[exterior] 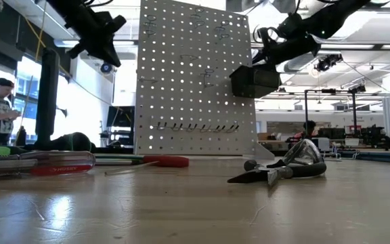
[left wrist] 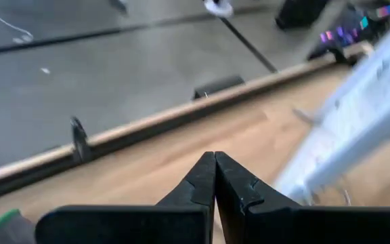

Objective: Hang tools onto peg board
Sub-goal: Adjust the peg board

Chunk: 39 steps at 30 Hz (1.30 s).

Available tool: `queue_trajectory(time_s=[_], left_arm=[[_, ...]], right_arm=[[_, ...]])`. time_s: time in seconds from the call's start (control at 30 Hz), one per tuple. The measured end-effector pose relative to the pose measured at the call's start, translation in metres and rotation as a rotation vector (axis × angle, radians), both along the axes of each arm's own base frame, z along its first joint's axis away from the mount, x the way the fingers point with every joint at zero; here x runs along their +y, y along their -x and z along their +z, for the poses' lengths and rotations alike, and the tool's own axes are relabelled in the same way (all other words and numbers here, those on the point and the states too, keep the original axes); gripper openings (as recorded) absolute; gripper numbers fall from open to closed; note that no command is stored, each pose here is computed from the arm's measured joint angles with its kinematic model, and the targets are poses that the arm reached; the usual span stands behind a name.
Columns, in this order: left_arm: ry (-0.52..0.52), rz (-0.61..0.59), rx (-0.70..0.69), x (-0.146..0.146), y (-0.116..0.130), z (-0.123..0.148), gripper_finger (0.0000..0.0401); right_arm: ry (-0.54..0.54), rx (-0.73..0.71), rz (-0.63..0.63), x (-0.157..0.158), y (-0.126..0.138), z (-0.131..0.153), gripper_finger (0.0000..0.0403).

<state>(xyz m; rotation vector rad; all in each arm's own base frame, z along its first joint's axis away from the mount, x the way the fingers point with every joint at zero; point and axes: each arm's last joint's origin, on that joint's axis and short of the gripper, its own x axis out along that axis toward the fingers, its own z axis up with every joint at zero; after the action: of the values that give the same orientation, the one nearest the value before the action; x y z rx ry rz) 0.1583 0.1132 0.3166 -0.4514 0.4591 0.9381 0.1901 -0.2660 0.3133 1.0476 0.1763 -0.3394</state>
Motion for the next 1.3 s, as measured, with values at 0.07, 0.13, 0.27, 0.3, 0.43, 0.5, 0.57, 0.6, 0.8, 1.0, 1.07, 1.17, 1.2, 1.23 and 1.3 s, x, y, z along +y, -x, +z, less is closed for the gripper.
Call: queue_trajectory(time_s=[0.07, 0.13, 0.27, 0.3, 0.43, 0.5, 0.57, 0.6, 0.8, 1.0, 1.07, 1.17, 1.2, 1.23, 1.3], left_arm=[[0.025, -0.038, 0.005, -0.001, 0.0, -0.001, 0.0], [0.049, -0.073, -0.001, -0.003, -0.001, -0.002, 0.0], [0.074, -0.143, -0.016, -0.004, -0.002, -0.002, 0.0], [0.077, -0.147, -0.018, -0.004, -0.002, -0.002, 0.0], [0.084, -0.161, -0.023, -0.005, -0.003, -0.002, 0.0], [0.09, -0.18, -0.03, -0.006, -0.004, -0.002, 0.0], [0.083, -0.201, -0.034, -0.008, -0.005, -0.001, 0.0], [0.072, -0.214, -0.037, -0.009, -0.007, -0.001, 0.0], [-0.019, -0.238, -0.045, -0.012, -0.013, 0.004, 0.0], [-0.103, -0.134, 0.06, -0.011, -0.01, 0.003, 0.0], [-0.126, -0.083, 0.08, -0.009, -0.008, 0.003, 0.0], [-0.179, -0.057, 0.063, -0.005, -0.01, 0.007, 0.0], [-0.193, -0.069, 0.036, -0.003, -0.012, 0.009, 0.0], [-0.197, -0.097, 0.01, -0.001, -0.014, 0.011, 0.0], [-0.193, -0.181, -0.043, 0.003, -0.019, 0.012, 0.0]], right_arm=[[0.005, 0.015, 0.015, 0.005, 0.0, 0.001, 0.0], [0.001, 0.029, 0.032, 0.011, -0.001, 0.003, 0.0], [0.005, 0.061, 0.082, 0.026, -0.003, 0.006, 0.0], [0.008, 0.069, 0.094, 0.03, -0.003, 0.007, 0.0], [0.022, 0.099, 0.136, 0.046, -0.006, 0.012, 0.0], [0.028, 0.113, 0.148, 0.054, -0.007, 0.015, 0.0], [0.036, 0.13, 0.155, 0.062, -0.007, 0.017, 0.0], [0.045, 0.138, 0.158, 0.065, -0.008, 0.018, 0.0], [0.051, 0.161, 0.208, 0.085, -0.012, 0.023, 0.0], [0.052, 0.186, 0.237, 0.099, -0.017, 0.024, 0.0], [0.054, 0.189, 0.249, 0.102, -0.02, 0.023, 0.0], [0.06, 0.196, 0.252, 0.105, -0.022, 0.023, 0.0], [0.061, 0.2, 0.251, 0.106, -0.023, 0.023, 0.0], [0.063, 0.202, 0.247, 0.105, -0.023, 0.023, 0.0], [0.058, 0.202, 0.244, 0.105, -0.023, 0.023, 0.0]])
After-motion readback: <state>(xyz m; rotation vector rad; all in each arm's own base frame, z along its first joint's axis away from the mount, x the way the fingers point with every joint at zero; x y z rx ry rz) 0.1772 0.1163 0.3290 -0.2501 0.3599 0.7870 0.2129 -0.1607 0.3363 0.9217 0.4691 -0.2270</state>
